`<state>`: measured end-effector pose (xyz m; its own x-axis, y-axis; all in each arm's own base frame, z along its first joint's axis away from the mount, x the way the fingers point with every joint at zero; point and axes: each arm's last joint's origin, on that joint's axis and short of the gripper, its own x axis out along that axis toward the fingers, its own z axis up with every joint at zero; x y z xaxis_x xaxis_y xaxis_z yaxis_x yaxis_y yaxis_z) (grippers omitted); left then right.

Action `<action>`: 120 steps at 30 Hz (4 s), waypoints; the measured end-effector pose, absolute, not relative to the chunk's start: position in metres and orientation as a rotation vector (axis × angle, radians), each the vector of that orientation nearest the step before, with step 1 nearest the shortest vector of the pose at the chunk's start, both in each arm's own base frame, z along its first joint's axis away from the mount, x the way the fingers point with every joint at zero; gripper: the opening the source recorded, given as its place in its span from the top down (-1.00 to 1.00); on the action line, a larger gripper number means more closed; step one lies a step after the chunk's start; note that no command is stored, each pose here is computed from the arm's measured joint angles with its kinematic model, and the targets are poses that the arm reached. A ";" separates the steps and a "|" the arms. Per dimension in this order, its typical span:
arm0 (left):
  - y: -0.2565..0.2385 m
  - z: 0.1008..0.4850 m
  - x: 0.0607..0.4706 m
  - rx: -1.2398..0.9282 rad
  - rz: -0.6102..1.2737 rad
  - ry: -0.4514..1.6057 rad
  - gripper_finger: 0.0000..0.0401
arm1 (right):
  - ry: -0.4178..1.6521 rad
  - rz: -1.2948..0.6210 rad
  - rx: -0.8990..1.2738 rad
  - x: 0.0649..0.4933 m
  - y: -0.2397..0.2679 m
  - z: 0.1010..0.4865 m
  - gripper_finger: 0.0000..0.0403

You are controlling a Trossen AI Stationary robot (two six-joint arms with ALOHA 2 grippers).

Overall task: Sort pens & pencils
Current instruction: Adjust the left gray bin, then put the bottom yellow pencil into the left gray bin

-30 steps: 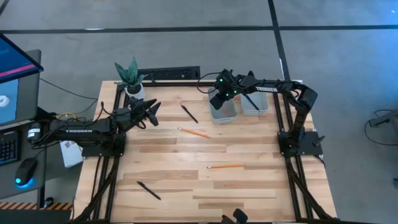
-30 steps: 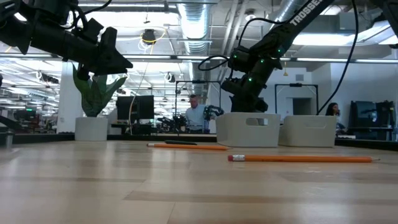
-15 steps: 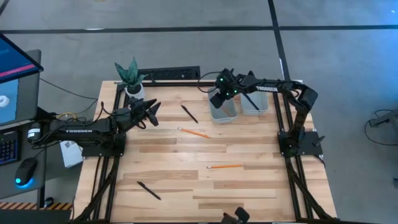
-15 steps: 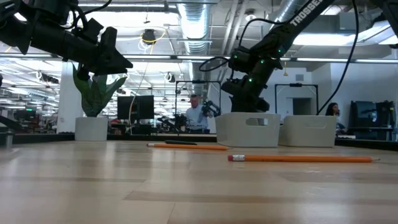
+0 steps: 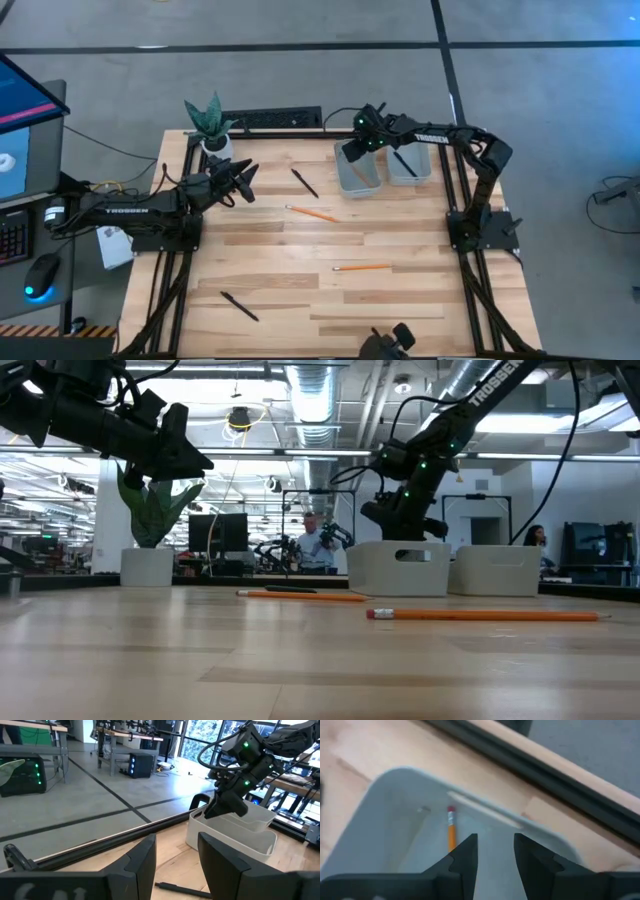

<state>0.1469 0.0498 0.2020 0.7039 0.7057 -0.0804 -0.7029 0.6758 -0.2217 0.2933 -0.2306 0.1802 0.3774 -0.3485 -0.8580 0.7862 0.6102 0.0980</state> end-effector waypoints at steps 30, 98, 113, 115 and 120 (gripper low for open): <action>0.050 0.197 0.146 -0.255 0.799 0.030 0.33 | 0.866 -0.915 0.616 0.268 -0.260 0.182 0.20; 0.047 0.194 0.148 -0.115 0.689 0.130 0.33 | 1.157 0.155 0.071 0.315 0.068 0.237 0.31; 0.047 0.189 0.147 -0.111 0.691 0.184 0.33 | 1.382 0.222 0.029 0.331 0.093 0.169 0.33; 0.047 0.189 0.147 -0.111 0.691 0.189 0.33 | 1.393 0.221 0.030 0.332 0.095 0.163 0.33; 0.047 0.187 0.146 -0.109 0.692 0.209 0.33 | 1.430 0.228 0.018 0.333 0.101 0.152 0.34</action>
<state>0.1464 0.0469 0.1870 0.7502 0.6212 -0.2267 -0.6429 0.7653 -0.0304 0.3326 0.1007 0.1518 0.1227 0.1675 -0.9782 -0.1454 0.9781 0.1492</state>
